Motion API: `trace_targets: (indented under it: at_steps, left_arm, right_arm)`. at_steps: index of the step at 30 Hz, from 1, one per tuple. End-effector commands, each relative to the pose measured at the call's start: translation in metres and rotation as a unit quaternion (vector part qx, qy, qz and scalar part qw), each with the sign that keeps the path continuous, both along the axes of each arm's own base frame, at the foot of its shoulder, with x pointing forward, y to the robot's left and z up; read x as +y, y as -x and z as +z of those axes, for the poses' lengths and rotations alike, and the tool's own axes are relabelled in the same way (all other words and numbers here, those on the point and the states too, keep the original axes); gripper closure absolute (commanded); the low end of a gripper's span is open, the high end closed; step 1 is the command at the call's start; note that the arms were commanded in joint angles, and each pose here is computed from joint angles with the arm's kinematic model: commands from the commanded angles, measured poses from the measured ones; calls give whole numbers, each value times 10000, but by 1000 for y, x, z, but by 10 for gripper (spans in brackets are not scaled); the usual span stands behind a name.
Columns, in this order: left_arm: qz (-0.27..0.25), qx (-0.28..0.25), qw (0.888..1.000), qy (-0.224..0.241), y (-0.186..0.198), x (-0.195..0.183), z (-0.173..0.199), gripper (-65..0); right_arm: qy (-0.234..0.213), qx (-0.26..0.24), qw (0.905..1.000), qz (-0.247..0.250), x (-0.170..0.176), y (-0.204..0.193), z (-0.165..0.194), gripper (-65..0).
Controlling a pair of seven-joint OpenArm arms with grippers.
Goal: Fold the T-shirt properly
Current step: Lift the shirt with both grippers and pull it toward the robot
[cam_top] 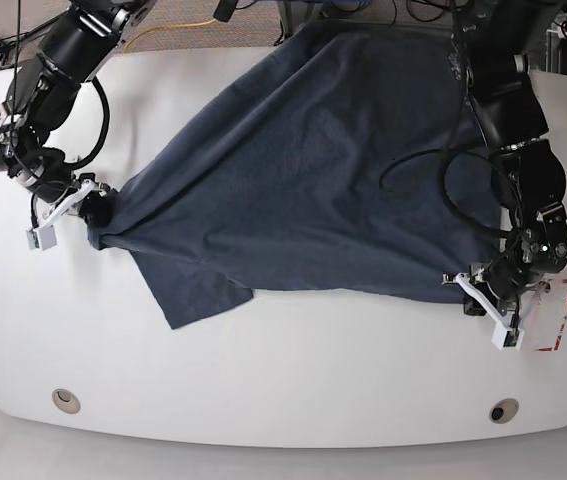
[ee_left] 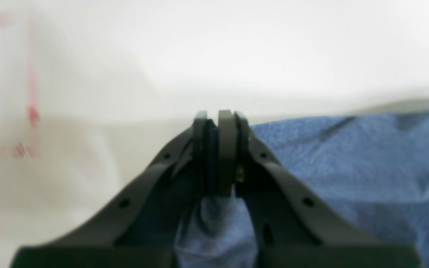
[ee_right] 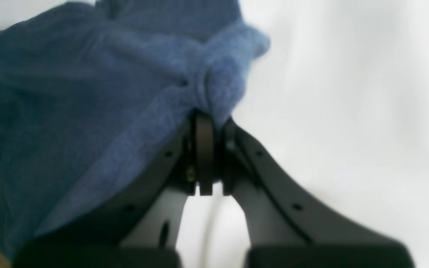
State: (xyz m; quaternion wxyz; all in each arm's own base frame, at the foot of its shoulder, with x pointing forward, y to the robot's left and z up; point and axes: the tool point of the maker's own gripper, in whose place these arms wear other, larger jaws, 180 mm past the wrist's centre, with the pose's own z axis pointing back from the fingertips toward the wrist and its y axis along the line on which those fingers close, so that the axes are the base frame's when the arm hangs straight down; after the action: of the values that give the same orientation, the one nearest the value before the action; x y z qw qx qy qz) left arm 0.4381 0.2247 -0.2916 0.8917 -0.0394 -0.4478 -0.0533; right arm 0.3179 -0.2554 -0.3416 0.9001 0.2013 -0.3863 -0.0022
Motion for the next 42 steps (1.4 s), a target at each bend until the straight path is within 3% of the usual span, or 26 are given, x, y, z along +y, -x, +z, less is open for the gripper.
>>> trace_targets:
  at_steps: [1,14,20,28,33,38,42]
  left_arm:
    - [12,-577,9983,-128,-13,5,41,0]
    - [106,-1376,9889,-555,-35,16,151,0]
    - [258,-1822,9794,-829,-21,24,193,0]
    - [661,-2597,9596,-851,-11,43,278,0]
    - [832,-3210,9386,-956,-2,57,338,0]
    - [592,-3387,9358,-780,-1,47,347,0]
    - [493,-3053,9478,-777,-2,43,311,0]
  right_arm:
    - [9,-476,9988,75,2,-21,27,0]
    - [797,-1241,9870,637,-9,-88,112,0]
    - [1008,-1556,9804,665,-27,-120,161,0]
    - [1764,-2199,9546,958,-27,-149,253,0]
    - [2145,-2553,9376,981,-30,-154,303,0]
    - [2216,-2577,9348,1033,-27,-155,308,0]
    - [2101,-2234,9449,1144,-25,-150,270,0]
